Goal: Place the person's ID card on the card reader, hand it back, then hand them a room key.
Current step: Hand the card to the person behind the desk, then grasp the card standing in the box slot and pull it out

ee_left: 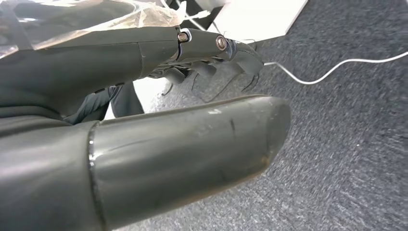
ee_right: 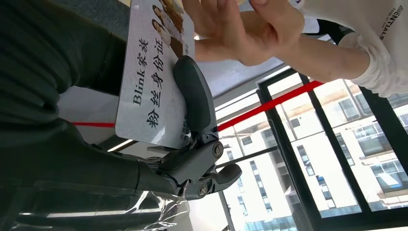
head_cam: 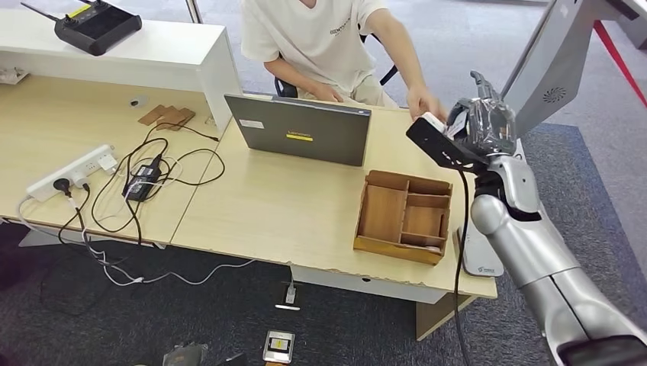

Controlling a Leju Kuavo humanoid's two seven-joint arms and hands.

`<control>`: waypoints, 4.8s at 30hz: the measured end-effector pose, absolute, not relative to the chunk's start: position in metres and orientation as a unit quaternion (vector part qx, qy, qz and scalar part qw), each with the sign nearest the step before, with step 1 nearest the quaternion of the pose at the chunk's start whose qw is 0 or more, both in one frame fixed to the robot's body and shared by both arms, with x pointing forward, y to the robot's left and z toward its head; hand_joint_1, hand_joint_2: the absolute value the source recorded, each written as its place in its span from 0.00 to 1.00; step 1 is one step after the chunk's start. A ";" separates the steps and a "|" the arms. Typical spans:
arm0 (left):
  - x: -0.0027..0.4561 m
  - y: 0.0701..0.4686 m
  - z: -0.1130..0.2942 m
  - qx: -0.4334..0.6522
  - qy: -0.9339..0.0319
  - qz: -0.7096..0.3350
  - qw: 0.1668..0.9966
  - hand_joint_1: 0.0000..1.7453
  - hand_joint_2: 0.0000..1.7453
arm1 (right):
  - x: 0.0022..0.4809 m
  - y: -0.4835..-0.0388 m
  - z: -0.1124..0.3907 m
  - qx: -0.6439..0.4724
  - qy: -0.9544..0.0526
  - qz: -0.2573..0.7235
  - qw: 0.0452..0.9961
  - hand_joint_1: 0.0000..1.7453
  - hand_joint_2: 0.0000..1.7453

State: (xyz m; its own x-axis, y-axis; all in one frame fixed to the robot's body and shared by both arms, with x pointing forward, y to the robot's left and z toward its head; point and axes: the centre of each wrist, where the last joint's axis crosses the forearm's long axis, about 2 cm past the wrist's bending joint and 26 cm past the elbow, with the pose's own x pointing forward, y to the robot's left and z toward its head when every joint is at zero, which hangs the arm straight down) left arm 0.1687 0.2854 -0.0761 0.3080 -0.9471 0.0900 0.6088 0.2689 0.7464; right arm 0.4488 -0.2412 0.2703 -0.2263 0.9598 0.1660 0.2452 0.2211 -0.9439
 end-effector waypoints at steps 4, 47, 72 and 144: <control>0.171 0.283 -0.075 0.307 -0.277 -0.524 0.744 0.00 0.00 | 0.458 -0.228 0.275 -0.447 -0.657 0.424 0.434 0.99 1.00; 0.138 0.296 -0.086 0.319 -0.259 -0.488 0.770 0.00 0.00 | 0.398 -0.220 0.216 -0.340 -0.704 0.370 0.501 0.00 1.00; 0.135 0.301 -0.087 0.327 -0.253 -0.477 0.776 0.00 0.00 | 0.325 -0.203 0.157 -0.281 -0.678 0.438 0.519 0.00 1.00; 0.134 0.301 -0.087 0.325 -0.246 -0.467 0.785 0.00 0.00 | 0.310 -0.235 0.093 -0.388 -0.578 0.506 0.510 0.00 1.00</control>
State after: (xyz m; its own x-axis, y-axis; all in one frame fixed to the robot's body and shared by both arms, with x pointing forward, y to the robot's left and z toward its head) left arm 0.1338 0.3014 -0.0872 0.4424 -0.8930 0.0831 0.5733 0.3528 0.7395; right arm 0.3103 -0.2349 0.0928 -0.1798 0.9640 0.1960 -0.0681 0.1866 -0.9801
